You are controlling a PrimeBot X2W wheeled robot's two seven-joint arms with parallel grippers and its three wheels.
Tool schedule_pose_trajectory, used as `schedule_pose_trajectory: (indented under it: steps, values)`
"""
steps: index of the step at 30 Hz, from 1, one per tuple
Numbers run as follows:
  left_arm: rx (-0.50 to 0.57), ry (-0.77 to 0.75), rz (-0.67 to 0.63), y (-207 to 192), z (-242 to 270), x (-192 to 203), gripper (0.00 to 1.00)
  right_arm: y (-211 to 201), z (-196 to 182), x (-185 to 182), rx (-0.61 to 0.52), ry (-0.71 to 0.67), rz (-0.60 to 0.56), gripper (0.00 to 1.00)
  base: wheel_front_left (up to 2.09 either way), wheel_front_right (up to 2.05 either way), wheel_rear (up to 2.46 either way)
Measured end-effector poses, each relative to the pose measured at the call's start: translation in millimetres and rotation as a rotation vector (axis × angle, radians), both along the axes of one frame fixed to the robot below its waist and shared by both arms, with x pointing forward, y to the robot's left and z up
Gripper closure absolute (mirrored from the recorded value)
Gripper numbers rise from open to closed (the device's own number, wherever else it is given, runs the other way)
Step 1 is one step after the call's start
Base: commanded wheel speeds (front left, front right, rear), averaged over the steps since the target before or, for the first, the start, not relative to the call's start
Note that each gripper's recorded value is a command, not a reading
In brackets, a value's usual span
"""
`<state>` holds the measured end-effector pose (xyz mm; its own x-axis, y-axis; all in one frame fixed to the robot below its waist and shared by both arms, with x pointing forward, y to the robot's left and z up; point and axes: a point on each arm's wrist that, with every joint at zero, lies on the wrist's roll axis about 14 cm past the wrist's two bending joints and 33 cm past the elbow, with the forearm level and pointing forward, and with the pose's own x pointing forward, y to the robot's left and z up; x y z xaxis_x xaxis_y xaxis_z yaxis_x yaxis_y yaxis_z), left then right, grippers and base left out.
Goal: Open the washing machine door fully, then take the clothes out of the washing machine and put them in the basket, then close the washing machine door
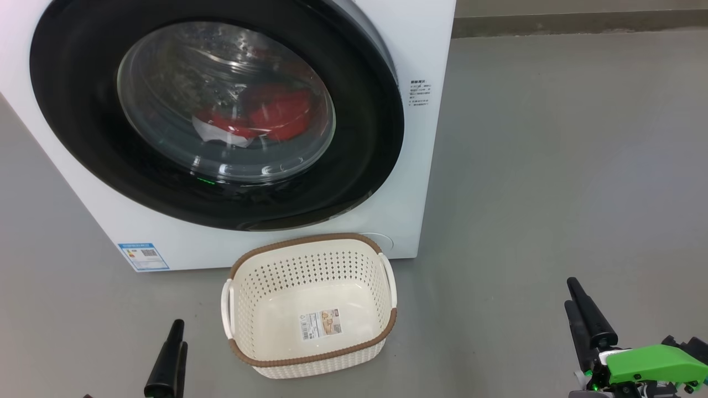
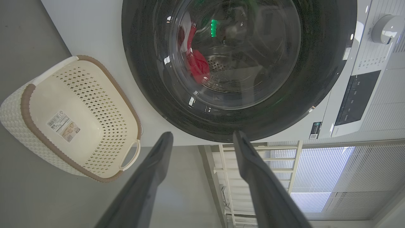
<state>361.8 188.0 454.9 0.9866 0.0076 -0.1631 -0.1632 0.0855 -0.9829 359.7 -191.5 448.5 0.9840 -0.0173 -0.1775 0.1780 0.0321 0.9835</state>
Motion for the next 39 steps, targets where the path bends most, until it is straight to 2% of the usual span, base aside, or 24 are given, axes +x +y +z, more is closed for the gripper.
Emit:
schedule_pose_trajectory:
  steps: [11, 22, 39]
  values:
    - [0.137, -0.018, -0.003, 3.4, 7.0, 1.8, 0.0, 3.1, -1.9, -0.6, -0.104, 0.01, 0.026, 0.0, 0.0, 0.0, 0.0]
    - [0.312, -0.012, -0.015, 5.5, 9.2, -1.1, 0.0, 7.2, -2.6, -0.1, -0.29, 0.012, 0.082, 0.0, 0.0, 0.0, 0.0]
    - [0.559, -0.013, -0.036, 3.5, 14.5, -2.2, 0.0, 8.4, -6.2, -5.4, -0.521, 0.017, 0.128, 0.0, 0.0, 0.0, 0.0]
